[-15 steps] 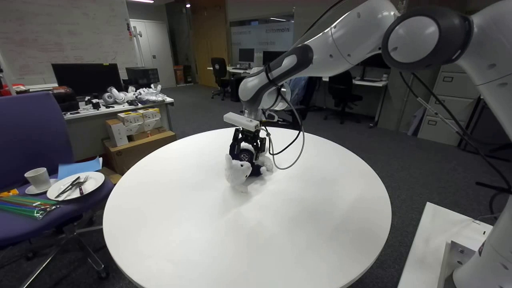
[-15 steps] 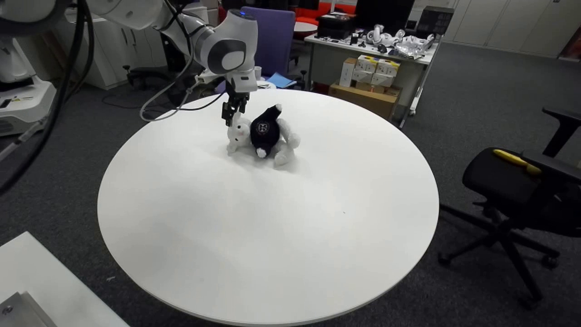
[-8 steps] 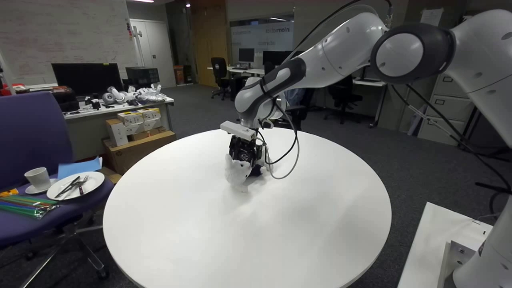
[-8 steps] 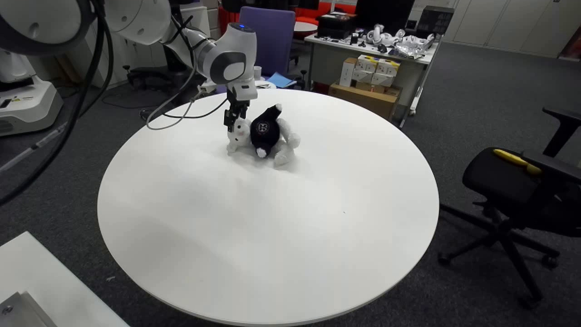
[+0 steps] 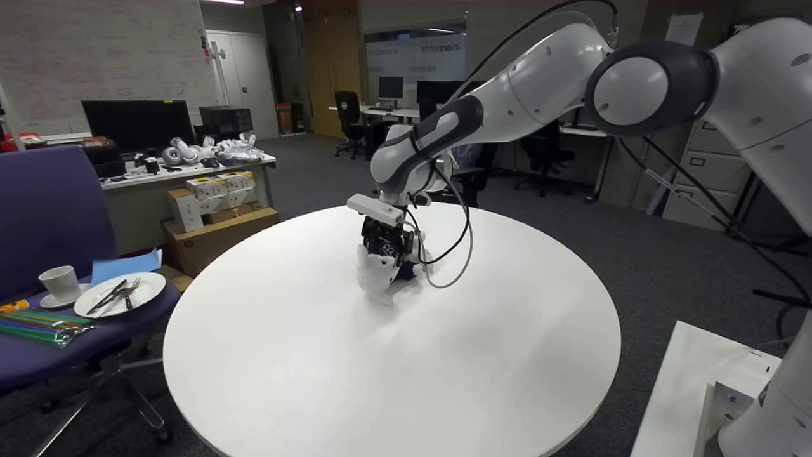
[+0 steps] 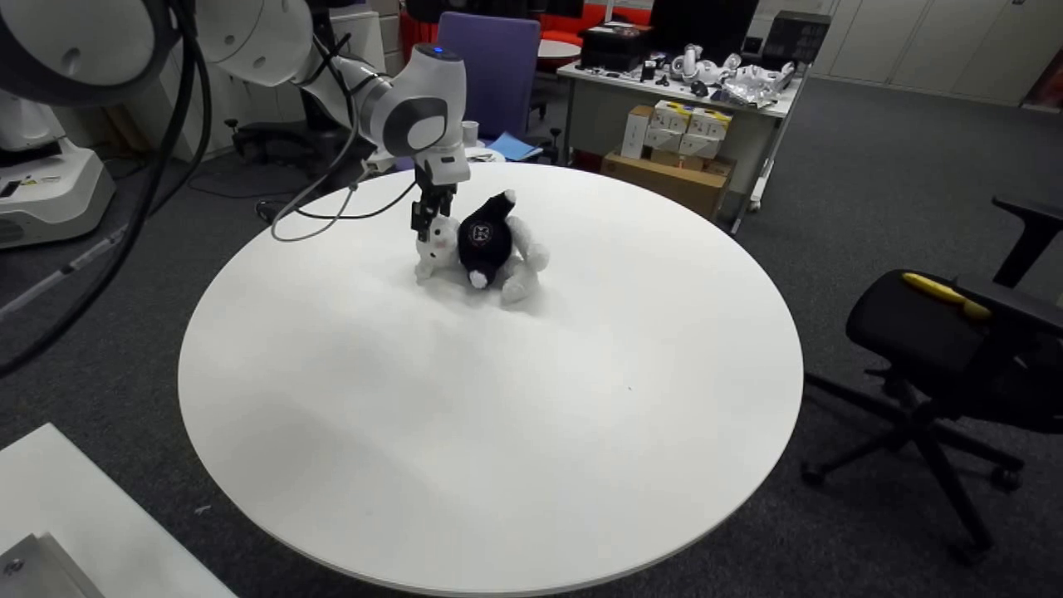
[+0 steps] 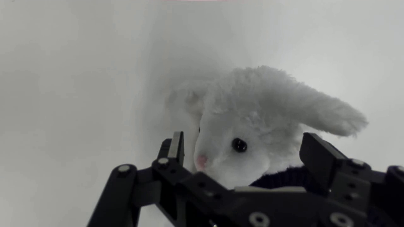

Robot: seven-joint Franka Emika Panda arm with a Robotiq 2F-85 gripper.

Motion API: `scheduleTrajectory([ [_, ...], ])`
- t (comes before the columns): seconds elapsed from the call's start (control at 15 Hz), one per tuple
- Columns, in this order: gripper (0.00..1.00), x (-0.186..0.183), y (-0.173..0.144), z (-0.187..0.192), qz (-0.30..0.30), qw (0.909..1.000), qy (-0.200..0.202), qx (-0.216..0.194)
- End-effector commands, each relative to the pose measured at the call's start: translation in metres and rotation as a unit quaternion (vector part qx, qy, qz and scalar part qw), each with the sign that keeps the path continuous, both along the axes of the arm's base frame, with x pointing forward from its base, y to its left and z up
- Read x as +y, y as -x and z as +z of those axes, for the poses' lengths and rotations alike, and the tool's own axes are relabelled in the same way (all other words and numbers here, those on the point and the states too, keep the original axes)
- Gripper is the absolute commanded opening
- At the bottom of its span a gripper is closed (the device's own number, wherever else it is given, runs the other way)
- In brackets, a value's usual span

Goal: Pick up the stuffed toy and place it seated the right way up on the table

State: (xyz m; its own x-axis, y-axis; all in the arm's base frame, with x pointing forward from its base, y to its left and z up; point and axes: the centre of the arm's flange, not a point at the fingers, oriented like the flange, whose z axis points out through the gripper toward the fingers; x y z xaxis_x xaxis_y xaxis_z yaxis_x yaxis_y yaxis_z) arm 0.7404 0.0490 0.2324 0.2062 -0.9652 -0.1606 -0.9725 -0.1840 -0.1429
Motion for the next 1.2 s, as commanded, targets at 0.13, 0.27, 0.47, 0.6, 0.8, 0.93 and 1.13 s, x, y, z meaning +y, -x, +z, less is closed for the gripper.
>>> scheduleTrajectory([
  [0.13, 1.00, -0.002, -0.005, -0.005, 0.014, 0.9998, 0.010, -0.014],
  [0.27, 1.00, -0.002, -0.004, -0.010, 0.016, 0.9997, 0.011, -0.013],
  [0.47, 1.00, -0.002, -0.004, -0.018, 0.020, 0.9997, 0.012, -0.009],
  [0.6, 0.84, -0.002, -0.003, -0.020, 0.023, 0.9996, 0.013, -0.009],
  [0.8, 0.61, -0.002, -0.003, -0.020, 0.029, 0.9995, 0.012, -0.010],
  [0.93, 0.46, -0.002, -0.003, -0.018, 0.029, 0.9994, 0.011, -0.013],
  [1.13, 0.27, -0.002, -0.005, -0.015, 0.028, 0.9994, 0.011, -0.016],
])
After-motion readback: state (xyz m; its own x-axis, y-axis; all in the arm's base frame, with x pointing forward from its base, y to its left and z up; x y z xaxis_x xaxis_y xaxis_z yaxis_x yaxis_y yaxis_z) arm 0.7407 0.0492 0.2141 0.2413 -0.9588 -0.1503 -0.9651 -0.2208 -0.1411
